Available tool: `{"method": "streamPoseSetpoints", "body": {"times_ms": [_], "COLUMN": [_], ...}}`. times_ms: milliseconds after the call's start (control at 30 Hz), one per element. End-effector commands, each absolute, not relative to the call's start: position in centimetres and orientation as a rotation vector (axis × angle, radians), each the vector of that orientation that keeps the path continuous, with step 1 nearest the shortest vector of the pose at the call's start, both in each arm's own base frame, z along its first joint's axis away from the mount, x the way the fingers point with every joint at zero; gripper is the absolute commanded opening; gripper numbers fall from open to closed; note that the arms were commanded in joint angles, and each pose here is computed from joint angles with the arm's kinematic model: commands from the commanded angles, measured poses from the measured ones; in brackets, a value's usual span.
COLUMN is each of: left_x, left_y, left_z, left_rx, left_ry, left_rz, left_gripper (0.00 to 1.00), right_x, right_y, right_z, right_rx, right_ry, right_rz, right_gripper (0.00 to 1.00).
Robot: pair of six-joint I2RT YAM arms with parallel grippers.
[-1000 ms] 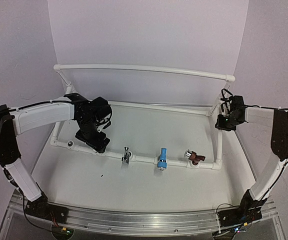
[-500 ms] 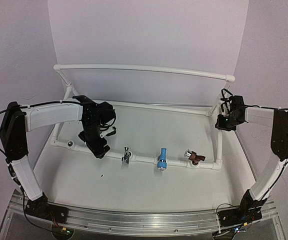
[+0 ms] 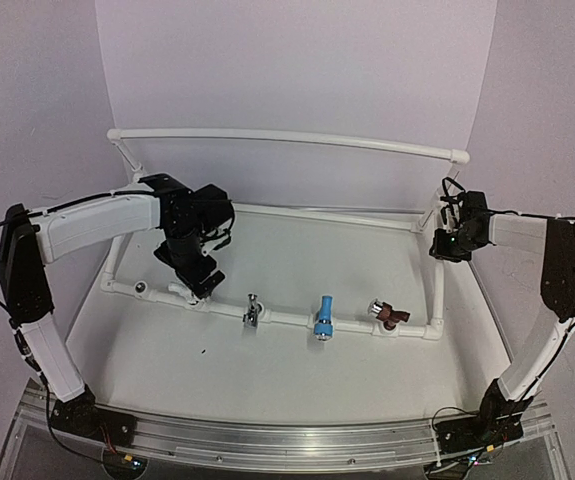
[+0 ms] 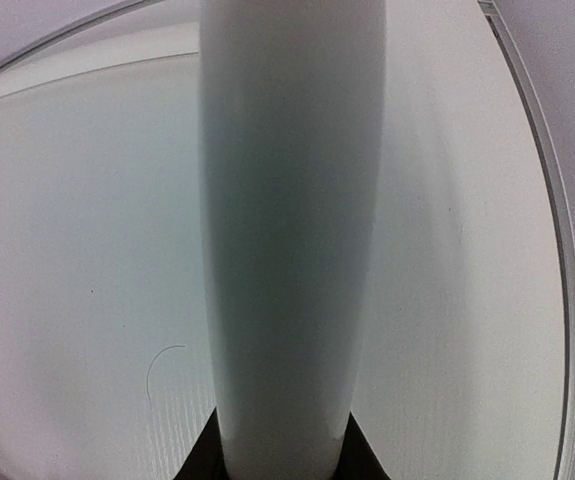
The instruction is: Install the water faucets
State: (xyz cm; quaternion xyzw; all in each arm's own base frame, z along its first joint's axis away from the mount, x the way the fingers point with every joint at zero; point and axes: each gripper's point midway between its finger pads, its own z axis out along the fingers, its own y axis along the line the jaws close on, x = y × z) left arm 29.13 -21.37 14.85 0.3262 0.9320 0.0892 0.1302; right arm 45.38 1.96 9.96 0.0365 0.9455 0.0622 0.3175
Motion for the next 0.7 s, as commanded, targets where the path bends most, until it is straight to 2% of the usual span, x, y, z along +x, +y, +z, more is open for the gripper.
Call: {"method": "streamPoseSetpoints", "body": {"times_ms": [0,200,367,533,667], "left_x": [30.7,29.7,26.8,24.1,23.7], "left_y": [-20.0,-19.1,-19.5,-17.5,-16.6], "left_z": [23.1,27.5,29.6,27.9,25.9], "left_rx": [0.650,0.324,-0.082,-0.573,-0.803], "left_ry": [2.551,2.476,2.414,2.331,2.288], "left_rz": [0.214,0.015,-0.424,-0.714,-0.768], "left_gripper": [1.00,1.00,1.00,1.00,1.00], "right_x": [45.4,45.4,45.4,45.5,45.6], "right_y": [1.6,1.6,1.6,1.6,1.8], "right_z": [10.3,10.3,10.2,10.1,10.1], "right_rx": [-0.024,-0.024,-0.023,-0.018,-0.012], "right_ry": [2.481,2.482,2.484,2.487,2.486], "right_rz": [0.097,0.097,0.099,0.105,0.116], "right_gripper": [0.00,0.00,0.00,0.00,0.00]}}
